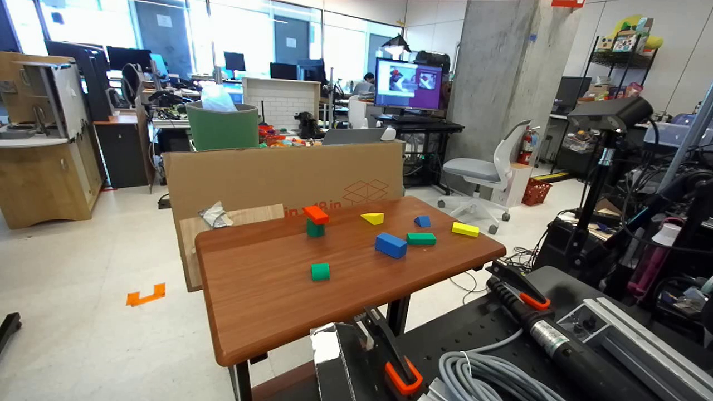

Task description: Pick the green block and put it on the blue block

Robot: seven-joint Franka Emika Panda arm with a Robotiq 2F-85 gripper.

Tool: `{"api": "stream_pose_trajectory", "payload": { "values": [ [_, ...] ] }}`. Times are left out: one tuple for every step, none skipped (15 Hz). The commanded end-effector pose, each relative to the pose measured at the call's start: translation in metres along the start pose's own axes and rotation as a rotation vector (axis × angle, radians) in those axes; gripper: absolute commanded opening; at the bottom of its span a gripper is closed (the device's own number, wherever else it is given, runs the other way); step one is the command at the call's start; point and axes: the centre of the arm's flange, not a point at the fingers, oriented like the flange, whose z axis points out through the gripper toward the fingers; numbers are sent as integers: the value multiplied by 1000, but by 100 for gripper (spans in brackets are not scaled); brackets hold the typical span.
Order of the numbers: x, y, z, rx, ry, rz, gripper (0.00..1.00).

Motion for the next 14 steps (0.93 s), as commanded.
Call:
{"api": "stream_pose_trajectory", "payload": {
  "values": [
    [16,-1,9,-21,-18,-4,100],
    [22,1,16,-37,-26,-15,100],
    [29,4,26,-55,-39,-18,100],
    [35,8,37,-76,-53,-28,100],
    [41,12,47,-96,-67,-37,100],
    [46,19,59,-115,-81,-55,100],
    [51,25,71,-131,-89,-77,100],
    [57,32,85,-138,-104,-105,100],
    [63,38,96,-141,-116,-136,100],
    [68,46,109,-145,-128,-164,100],
    [72,55,121,-149,-143,-209,100],
    [76,64,133,-151,-153,-257,100],
    [78,73,145,-153,-166,-307,100],
    [82,84,159,-156,-177,-368,100]
  ]
}}
